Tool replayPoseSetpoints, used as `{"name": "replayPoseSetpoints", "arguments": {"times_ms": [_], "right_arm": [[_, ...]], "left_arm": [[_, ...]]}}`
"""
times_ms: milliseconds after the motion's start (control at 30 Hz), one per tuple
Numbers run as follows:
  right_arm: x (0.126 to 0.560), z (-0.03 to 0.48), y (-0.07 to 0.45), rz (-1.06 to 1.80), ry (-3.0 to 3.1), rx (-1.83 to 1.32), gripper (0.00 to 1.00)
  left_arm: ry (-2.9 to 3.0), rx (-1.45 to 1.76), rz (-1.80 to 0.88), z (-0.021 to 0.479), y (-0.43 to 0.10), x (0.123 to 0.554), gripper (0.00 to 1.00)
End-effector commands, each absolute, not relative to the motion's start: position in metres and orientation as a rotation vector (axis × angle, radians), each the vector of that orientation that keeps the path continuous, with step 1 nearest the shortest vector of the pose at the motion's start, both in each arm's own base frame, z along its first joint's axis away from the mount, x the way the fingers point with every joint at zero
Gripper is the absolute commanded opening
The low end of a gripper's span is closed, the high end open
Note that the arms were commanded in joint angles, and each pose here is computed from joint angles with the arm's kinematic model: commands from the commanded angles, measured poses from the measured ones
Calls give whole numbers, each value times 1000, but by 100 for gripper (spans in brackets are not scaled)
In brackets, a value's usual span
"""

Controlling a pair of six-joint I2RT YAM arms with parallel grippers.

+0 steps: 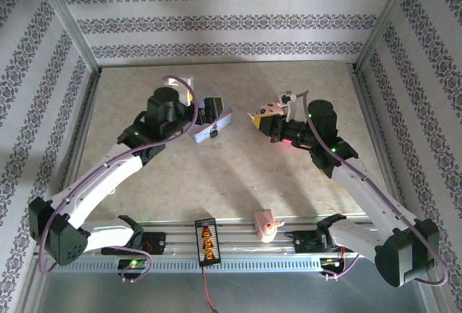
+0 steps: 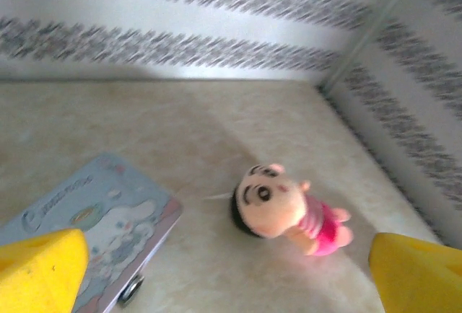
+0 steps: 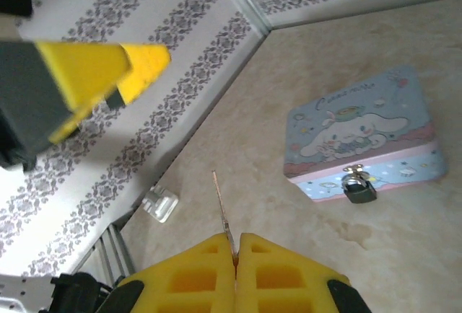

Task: Unlock a padlock with a key

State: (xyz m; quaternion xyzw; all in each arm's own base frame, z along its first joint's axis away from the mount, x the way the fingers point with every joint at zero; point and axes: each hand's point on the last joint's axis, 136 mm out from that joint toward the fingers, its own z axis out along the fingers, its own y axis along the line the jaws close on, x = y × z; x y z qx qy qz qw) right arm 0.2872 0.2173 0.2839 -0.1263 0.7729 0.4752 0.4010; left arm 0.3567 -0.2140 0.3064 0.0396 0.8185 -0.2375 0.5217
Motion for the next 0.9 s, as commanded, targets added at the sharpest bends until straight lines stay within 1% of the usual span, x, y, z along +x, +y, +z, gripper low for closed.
{"name": "replayPoseSetpoints", "arguments": {"times_ms": [0, 167, 267, 400, 533, 867], "right_arm": [[297, 277, 204, 1201, 1993, -184, 0], [306, 253, 192, 1231, 2104, -22, 0], [309, 233, 189, 1220, 2187, 32, 0], [310, 211, 184, 1172, 2276, 89, 0], [311, 196, 181, 1140, 2323, 124, 0], [308, 173, 178, 1090, 2392, 148, 0]], "left_arm": [[1989, -88, -389, 271, -200, 365, 98], [2012, -208, -494, 235, -215, 368, 91], [2041, -326, -484, 213, -214, 372, 91], [2139, -370, -370, 183, -221, 375, 93], [2232, -405, -263, 151, -230, 376, 93], [2302, -419, -86, 93, -239, 379, 82]]}}
